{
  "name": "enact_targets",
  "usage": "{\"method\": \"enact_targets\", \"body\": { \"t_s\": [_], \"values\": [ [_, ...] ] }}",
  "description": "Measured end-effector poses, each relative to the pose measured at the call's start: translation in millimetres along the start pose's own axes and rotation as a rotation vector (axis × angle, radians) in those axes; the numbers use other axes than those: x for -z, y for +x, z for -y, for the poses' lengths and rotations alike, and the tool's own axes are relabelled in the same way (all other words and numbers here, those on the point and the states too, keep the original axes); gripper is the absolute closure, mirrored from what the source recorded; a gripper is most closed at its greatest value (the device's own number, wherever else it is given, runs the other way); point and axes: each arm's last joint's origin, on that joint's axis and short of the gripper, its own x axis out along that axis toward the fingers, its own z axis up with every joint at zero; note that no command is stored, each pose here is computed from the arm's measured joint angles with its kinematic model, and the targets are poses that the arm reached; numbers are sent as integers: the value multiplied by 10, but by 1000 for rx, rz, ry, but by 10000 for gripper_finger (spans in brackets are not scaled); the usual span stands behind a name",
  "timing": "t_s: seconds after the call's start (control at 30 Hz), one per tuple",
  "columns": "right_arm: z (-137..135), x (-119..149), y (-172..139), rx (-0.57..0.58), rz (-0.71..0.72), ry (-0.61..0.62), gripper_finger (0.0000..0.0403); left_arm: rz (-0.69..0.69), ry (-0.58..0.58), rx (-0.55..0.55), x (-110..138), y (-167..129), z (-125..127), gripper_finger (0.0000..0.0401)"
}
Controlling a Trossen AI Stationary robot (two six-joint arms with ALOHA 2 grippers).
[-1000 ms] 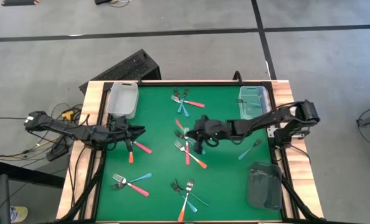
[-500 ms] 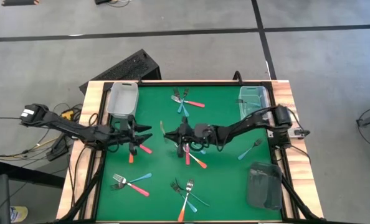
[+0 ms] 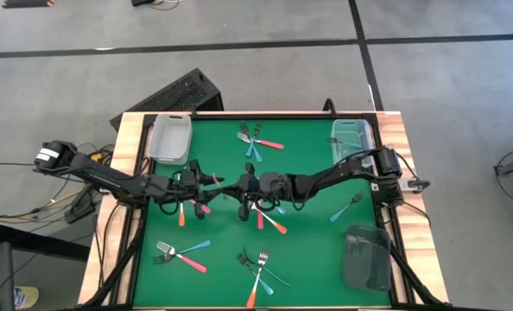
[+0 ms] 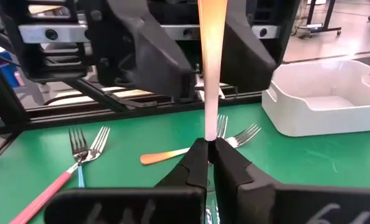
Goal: Sort silverware by color (type)
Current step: Put the orange fork into the white bin
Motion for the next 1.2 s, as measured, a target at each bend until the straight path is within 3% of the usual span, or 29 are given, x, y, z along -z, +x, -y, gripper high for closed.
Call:
{"method": "enact_targets", "body": {
  "t_s": [0.2, 0.43, 0.67, 0.83, 0.93, 1.07, 1.2],
  "values": [
    [-24, 4, -4, -5, -1, -1, 378, -3, 25, -3, 3, 0, -3, 384],
    [-30, -46, -69, 20, -66, 64, 337, -17, 9, -68, -98, -13, -117, 390],
    [-64, -286, -301, 36, -162, 80, 290, -298, 70, -363, -472, -104, -388, 393],
    [-77, -442, -477, 45, -210, 61, 282, -501, 129, -653, -751, -290, -681, 394],
    [-117, -470, -512, 33, -211, 50, 281, -553, 115, -785, -949, -380, -866, 394],
    [-126, -454, -511, 31, -219, 33, 281, -591, 75, -869, -1133, -445, -1107, 394],
    [-125, -352, -454, 35, -245, 32, 281, -648, 2, -911, -1134, -456, -1367, 394]
  ]
}}
